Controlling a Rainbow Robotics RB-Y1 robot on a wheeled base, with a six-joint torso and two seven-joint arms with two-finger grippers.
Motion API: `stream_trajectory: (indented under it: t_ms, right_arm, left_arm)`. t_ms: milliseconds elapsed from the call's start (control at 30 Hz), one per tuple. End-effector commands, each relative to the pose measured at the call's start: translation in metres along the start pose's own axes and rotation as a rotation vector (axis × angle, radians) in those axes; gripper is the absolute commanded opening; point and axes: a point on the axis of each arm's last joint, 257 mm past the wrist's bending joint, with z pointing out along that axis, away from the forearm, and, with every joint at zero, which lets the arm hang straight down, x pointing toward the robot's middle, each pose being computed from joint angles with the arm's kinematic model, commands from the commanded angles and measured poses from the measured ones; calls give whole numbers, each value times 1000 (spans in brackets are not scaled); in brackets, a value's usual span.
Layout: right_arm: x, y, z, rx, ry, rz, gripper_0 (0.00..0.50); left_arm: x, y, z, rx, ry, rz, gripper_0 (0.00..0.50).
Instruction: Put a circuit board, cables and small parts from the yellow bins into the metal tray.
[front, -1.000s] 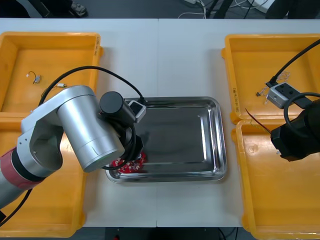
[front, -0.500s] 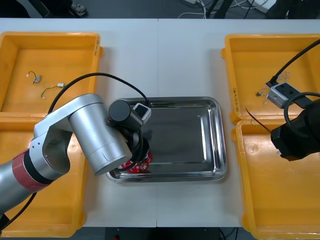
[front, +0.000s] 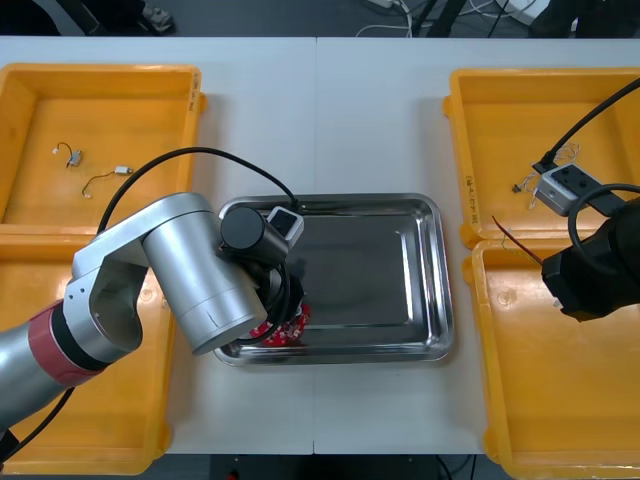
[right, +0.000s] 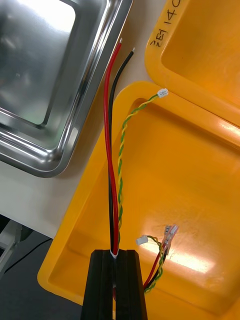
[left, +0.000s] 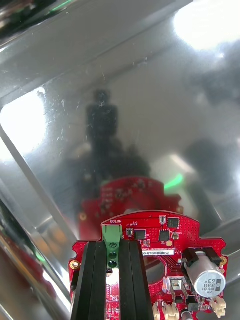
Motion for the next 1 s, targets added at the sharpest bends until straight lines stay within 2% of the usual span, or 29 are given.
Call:
stream_trajectory:
  t_ms: [33,467,733,833,933,967,1000]
  right_arm:
    - [-2,7,-4,4,-11,-56,0]
    - [-4,7,-4,4,-19,-52,0]
    - [-5,5,-4,11,-21,-48,0]
    - [-5,5,-4,12,-22,-47,0]
    - [-6,4,-4,14,-23,-47,0]
    - [-5,5,-4,14,-22,-48,0]
    - [-5,5,-4,12,-22,-47,0]
  left_arm:
    - [-15,-6,-1,4,-36,-31,0]
    - [-13,-2,3,-1,-33,-32,1]
    - [-5,0,7,-23,-25,-12,10]
    - [-3,0,8,-21,-21,-13,56]
    - [-4,-1,7,-19,-23,-12,122]
    - [-4,0,8,-20,-22,-13,150]
    - [-4,0,8,-21,-22,-13,209]
